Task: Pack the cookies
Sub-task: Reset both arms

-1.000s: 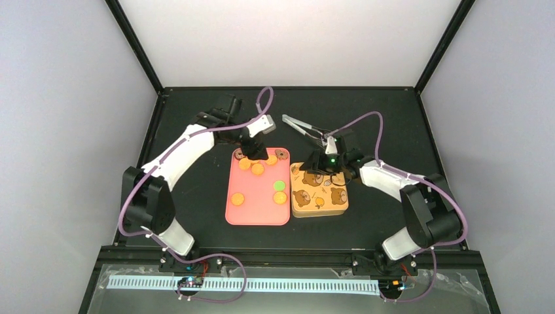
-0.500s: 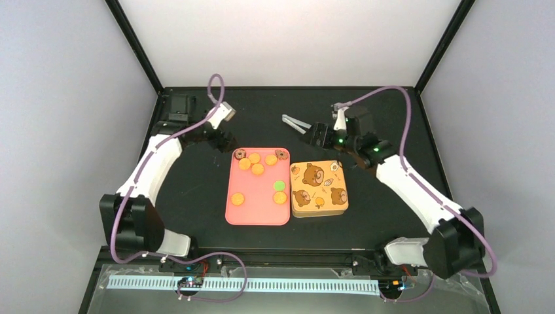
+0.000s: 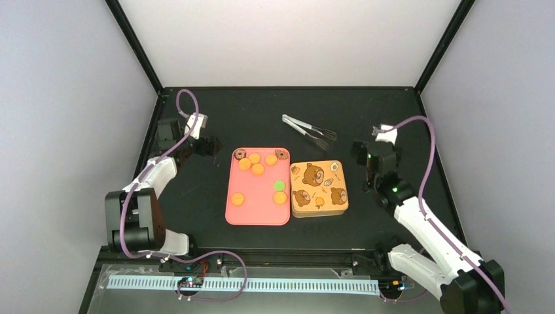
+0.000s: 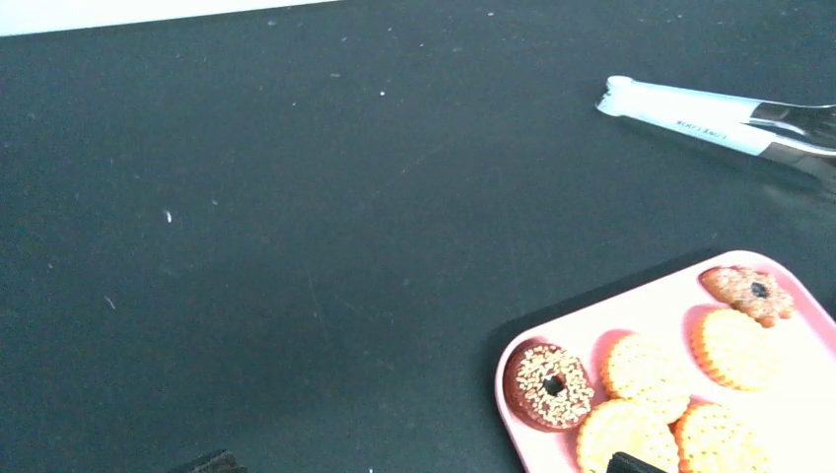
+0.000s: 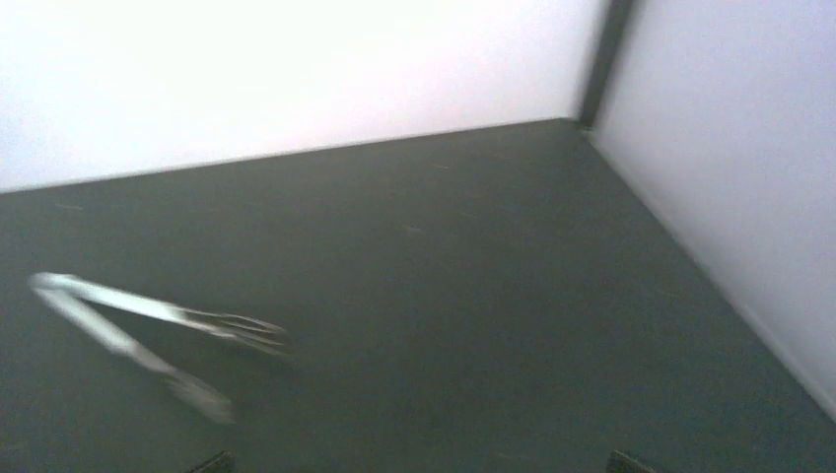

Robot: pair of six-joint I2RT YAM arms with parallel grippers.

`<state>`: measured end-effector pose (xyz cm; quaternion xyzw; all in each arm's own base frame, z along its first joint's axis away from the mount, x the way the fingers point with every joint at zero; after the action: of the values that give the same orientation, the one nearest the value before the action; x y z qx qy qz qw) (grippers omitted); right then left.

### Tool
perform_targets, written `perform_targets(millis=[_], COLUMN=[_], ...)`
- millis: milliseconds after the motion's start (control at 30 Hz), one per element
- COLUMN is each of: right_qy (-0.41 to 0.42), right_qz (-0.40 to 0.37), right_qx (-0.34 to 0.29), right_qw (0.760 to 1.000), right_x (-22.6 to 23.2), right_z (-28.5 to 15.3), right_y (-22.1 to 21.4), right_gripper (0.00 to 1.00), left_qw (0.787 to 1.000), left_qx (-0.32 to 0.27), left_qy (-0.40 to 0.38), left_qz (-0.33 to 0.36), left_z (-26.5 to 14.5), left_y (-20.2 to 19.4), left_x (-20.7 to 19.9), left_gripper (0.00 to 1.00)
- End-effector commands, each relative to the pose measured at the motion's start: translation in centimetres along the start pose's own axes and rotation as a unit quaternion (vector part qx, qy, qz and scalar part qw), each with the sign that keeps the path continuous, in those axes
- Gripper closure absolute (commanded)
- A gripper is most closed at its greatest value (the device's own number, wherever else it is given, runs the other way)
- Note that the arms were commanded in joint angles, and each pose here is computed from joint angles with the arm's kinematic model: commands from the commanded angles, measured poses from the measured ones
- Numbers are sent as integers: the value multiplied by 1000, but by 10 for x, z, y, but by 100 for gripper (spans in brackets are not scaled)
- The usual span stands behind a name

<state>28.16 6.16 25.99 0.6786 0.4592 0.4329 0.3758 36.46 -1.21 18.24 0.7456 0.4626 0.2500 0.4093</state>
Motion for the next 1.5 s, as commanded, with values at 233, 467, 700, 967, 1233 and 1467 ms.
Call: perform_targets(millis=[233, 467, 700, 967, 1233, 1467], right_qy=[-185, -171, -70, 10, 10, 11], right_qz=[51, 58, -1, -37, -37, -37], right_qx=[-201, -188, -173, -127, -131, -130], right_qw=[961, 965, 982, 991, 991, 991], right_x=[-110, -114, -94, -84, -84, -84], right_z=[3, 42, 65, 87, 85, 86], right_y=[-26, -42, -45, -56, -55, -55], right_gripper=[0, 0, 0, 0, 0, 0], left_qw=[985, 975, 965, 966, 965, 965], left_qx=[-157, -181, -207, -203, -206, -206], left_qy=[74, 108, 134, 139, 140, 140], left_qz=[18, 67, 86, 78, 81, 81], left_z=[7, -5, -12, -11, -11, -11], left_y=[-17, -23, -35, -35, -35, -35], left_x=[6, -17, -29, -26, -26, -26], left_gripper=[1, 1, 1, 1, 1, 1])
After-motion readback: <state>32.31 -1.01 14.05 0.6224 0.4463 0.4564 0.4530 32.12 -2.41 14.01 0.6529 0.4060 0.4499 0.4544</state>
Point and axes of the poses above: each gripper's point midway between its finger pads, its own z axis out along the fingers, its own x axis along the line the jaws close on, y = z × x, the point moved 5 cm from there along -z, back along the fingers, and after that the axes turned 9 degrees about z, right-handed, at the moved point
